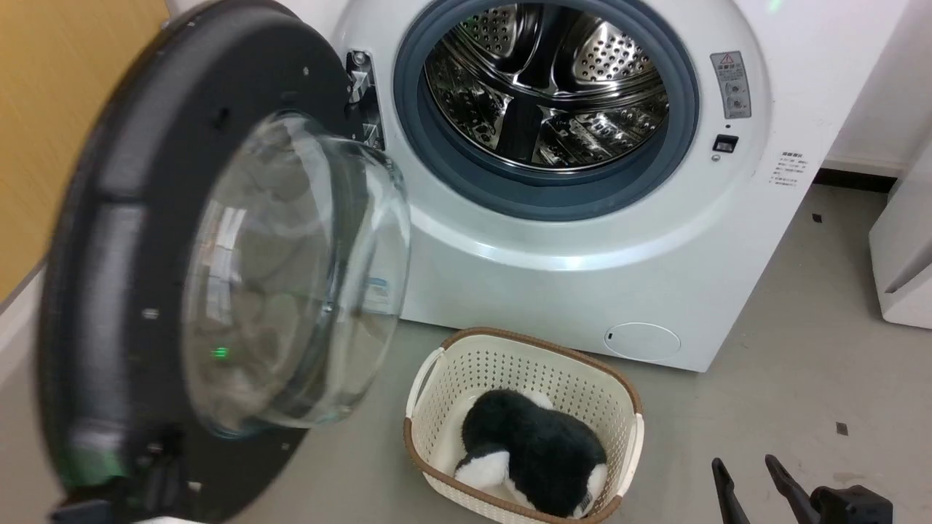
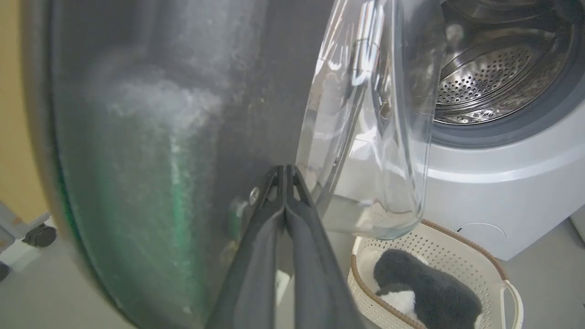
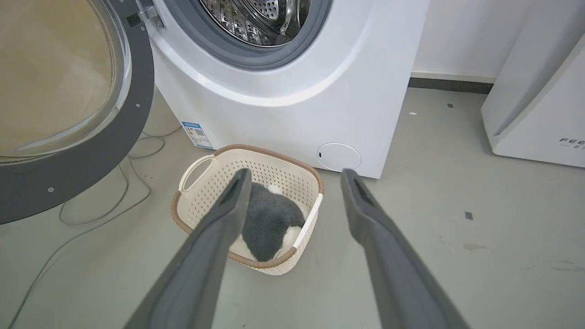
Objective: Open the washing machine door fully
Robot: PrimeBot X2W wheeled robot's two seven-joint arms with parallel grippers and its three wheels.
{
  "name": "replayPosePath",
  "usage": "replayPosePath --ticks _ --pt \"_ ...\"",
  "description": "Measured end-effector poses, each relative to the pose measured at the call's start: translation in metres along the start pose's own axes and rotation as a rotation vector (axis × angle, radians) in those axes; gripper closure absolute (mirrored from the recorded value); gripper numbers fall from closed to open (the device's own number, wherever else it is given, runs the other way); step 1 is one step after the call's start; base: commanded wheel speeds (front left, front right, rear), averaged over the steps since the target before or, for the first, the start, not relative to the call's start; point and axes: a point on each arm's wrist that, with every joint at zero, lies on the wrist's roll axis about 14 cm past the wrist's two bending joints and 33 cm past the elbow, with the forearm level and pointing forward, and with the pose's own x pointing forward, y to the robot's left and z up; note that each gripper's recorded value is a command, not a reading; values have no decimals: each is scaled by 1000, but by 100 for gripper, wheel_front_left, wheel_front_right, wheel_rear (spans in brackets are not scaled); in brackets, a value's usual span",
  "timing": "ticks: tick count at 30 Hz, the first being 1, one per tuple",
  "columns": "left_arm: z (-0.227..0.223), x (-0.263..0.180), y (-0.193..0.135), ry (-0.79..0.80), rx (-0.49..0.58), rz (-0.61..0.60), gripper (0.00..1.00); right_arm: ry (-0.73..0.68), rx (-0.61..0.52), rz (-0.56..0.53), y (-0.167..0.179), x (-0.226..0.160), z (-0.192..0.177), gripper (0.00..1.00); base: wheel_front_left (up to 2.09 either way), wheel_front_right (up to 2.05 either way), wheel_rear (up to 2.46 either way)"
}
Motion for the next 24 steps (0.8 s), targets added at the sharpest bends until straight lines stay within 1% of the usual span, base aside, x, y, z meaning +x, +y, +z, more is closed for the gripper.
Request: replayPosePath --ticks 7,14,19,24 --pt "-1 24 49 -36 2 123 100 6 2 -14 -4 -1 -2 0 0 0 0" --pt "-1 51 88 -69 16 195 100 23 6 -28 -9 -2 -6 0 0 0 0" --pt "-2 71 104 -54 69 206 100 33 5 -38 -12 -1 -8 0 0 0 0" --pt "-9 80 108 -30 76 216 100 31 -1 -46 -15 -2 -7 0 0 0 0"
